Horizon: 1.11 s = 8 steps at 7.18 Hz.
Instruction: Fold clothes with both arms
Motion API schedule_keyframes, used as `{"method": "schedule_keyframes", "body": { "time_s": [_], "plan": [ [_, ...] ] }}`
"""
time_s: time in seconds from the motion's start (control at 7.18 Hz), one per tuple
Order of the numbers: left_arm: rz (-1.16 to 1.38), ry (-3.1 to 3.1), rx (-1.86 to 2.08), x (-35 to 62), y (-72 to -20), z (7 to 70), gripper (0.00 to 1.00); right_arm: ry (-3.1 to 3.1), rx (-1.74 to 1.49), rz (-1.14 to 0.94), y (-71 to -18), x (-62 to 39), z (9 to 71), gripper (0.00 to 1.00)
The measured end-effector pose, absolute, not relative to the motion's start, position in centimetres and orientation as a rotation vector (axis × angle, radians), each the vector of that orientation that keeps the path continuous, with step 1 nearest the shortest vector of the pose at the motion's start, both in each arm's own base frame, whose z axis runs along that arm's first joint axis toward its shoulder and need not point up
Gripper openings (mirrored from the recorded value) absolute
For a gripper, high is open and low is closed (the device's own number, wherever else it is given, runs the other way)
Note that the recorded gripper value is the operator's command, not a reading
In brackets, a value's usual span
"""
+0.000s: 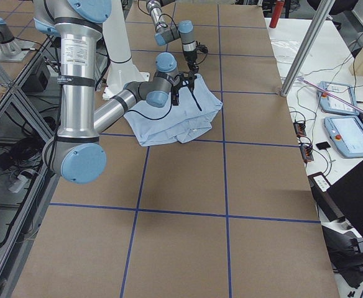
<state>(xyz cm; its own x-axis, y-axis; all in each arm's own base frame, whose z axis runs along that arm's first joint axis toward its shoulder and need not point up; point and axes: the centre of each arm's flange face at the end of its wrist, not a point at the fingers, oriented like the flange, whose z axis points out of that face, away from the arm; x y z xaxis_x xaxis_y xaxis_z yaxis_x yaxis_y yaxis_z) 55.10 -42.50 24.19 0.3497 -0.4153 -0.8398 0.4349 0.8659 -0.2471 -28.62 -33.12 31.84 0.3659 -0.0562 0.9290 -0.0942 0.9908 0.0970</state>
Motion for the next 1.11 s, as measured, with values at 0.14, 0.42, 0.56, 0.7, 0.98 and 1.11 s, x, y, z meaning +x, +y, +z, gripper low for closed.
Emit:
{"method": "schedule_keyframes", "body": {
  "time_s": [0.14, 0.42, 0.56, 0.7, 0.98, 1.11],
  "plan": [
    [-0.566, 1.060, 0.063, 53.3, -45.4, 24.8, 0.00, -1.196, 0.149, 0.032, -33.5, -28.7, 31.8, 1.00],
    [-0.582, 0.997, 0.163, 50.8, -52.7, 26.8, 0.00, -1.195, 0.165, 0.044, -34.2, -29.0, 31.7, 1.00],
    [-0.597, 0.989, 0.208, 51.0, -56.7, 27.1, 0.00, -1.192, 0.171, 0.049, -34.4, -29.2, 31.7, 1.00],
    [-0.617, 1.007, 0.264, 52.1, -60.3, 27.3, 0.00, -1.192, 0.176, 0.052, -34.5, -29.3, 31.7, 1.00],
    [-0.654, 1.058, 0.398, 54.1, -65.1, 27.1, 0.15, -1.191, 0.181, 0.057, -34.7, -29.4, 31.6, 1.00],
    [-0.653, 1.064, 0.450, 54.6, -66.2, 27.0, 0.99, -1.188, 0.184, 0.059, -34.8, -29.6, 31.6, 1.00]
  ]
}}
